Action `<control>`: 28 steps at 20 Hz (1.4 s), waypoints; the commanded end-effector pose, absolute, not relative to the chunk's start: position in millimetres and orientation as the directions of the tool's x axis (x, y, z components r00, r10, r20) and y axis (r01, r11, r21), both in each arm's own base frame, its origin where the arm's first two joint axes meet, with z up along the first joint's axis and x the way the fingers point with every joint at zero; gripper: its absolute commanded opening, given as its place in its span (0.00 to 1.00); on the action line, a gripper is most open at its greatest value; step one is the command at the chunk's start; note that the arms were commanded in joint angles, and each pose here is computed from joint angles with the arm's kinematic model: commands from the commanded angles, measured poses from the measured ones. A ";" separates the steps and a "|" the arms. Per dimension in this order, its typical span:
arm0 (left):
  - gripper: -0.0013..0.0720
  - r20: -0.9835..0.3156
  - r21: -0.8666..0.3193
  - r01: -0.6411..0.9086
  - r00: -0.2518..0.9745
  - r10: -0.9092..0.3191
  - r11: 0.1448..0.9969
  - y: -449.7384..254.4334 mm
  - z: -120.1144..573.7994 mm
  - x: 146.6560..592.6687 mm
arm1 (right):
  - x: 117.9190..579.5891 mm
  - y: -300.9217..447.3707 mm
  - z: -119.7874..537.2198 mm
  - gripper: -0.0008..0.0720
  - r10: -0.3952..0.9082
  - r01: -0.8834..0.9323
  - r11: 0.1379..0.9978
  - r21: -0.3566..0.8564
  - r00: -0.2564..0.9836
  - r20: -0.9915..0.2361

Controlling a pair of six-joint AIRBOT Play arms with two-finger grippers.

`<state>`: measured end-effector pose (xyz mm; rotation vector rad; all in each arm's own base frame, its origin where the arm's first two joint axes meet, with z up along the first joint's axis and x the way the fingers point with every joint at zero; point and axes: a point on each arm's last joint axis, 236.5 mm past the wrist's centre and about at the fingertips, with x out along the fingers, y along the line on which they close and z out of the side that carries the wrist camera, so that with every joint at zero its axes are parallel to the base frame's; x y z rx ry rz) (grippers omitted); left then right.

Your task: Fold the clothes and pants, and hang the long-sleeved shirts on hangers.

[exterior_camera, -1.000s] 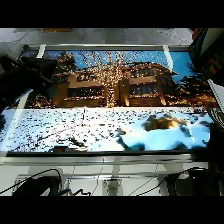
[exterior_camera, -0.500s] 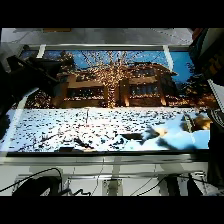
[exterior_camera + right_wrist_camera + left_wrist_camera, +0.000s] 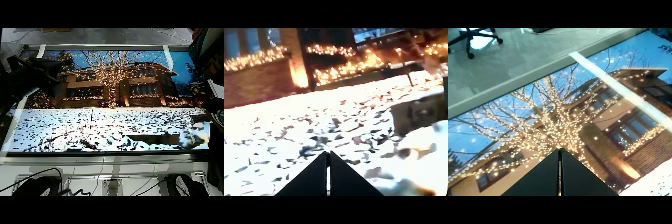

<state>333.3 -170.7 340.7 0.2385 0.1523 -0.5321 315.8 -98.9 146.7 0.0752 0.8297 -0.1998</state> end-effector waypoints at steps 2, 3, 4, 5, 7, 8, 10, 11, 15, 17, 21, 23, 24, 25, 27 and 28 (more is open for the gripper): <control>0.03 -0.205 0.185 0.517 0.852 -0.482 0.836 -170.3 340.6 333.6 | 312.0 -86.4 139.4 0.03 -0.136 0.152 0.987 -0.051 0.627 -0.767; 0.03 -0.205 0.185 0.517 0.852 -0.482 0.836 -170.4 340.4 333.7 | 312.8 -84.1 139.7 0.03 -0.126 0.149 0.988 -0.040 0.630 -0.766; 0.03 -0.205 0.185 0.517 0.852 -0.482 0.836 -170.3 340.6 333.6 | 313.4 -82.5 139.9 0.03 -0.119 0.147 0.989 -0.032 0.633 -0.765; 0.03 -0.205 0.185 0.517 0.852 -0.482 0.836 -170.4 340.5 333.7 | 313.4 -82.2 139.9 0.03 -0.118 0.147 0.989 -0.031 0.633 -0.765; 0.03 -0.205 0.185 0.517 0.852 -0.482 0.836 -170.3 340.6 333.6 | 313.5 -82.2 139.9 0.03 -0.118 0.147 0.989 -0.031 0.633 -0.765; 0.03 -0.205 0.185 0.517 0.852 -0.482 0.836 -170.4 340.5 333.7 | 313.4 -82.2 139.9 0.03 -0.118 0.147 0.989 -0.031 0.633 -0.765; 0.03 -0.205 0.185 0.517 0.852 -0.482 0.836 -170.4 340.5 333.7 | 313.4 -82.2 139.9 0.03 -0.118 0.147 0.989 -0.031 0.633 -0.765; 0.03 -0.205 0.185 0.517 0.852 -0.482 0.836 -170.3 340.6 333.6 | 313.5 -82.2 139.9 0.03 -0.118 0.147 0.989 -0.031 0.633 -0.765; 0.03 -0.205 0.185 0.517 0.852 -0.482 0.836 -170.3 340.6 333.6 | 313.4 -82.2 139.9 0.03 -0.118 0.147 0.989 -0.031 0.633 -0.765; 0.03 -0.205 0.185 0.517 0.852 -0.482 0.836 -170.3 340.6 333.6 | 313.5 -82.2 139.9 0.03 -0.118 0.147 0.989 -0.031 0.633 -0.765; 0.03 -0.205 0.185 0.517 0.852 -0.482 0.836 -170.3 340.6 333.6 | 313.5 -82.2 139.9 0.03 -0.118 0.147 0.989 -0.031 0.633 -0.765; 0.03 -0.205 0.185 0.517 0.852 -0.482 0.836 -170.3 340.6 333.6 | 313.4 -82.2 139.9 0.03 -0.118 0.147 0.989 -0.031 0.633 -0.765; 0.03 -0.205 0.185 0.517 0.852 -0.482 0.836 -170.3 340.6 333.6 | 313.5 -82.2 139.9 0.03 -0.118 0.147 0.989 -0.031 0.633 -0.765; 0.03 -0.205 0.185 0.517 0.852 -0.482 0.836 -170.3 340.6 333.6 | 313.4 -82.2 139.9 0.03 -0.118 0.147 0.989 -0.031 0.633 -0.765; 0.03 -0.205 0.185 0.517 0.852 -0.482 0.836 -170.3 340.6 333.6 | 313.5 -82.2 139.9 0.03 -0.118 0.147 0.989 -0.031 0.633 -0.765; 0.03 -0.205 0.185 0.517 0.852 -0.482 0.836 -170.3 340.6 333.6 | 313.5 -82.2 139.9 0.03 -0.118 0.147 0.989 -0.031 0.633 -0.765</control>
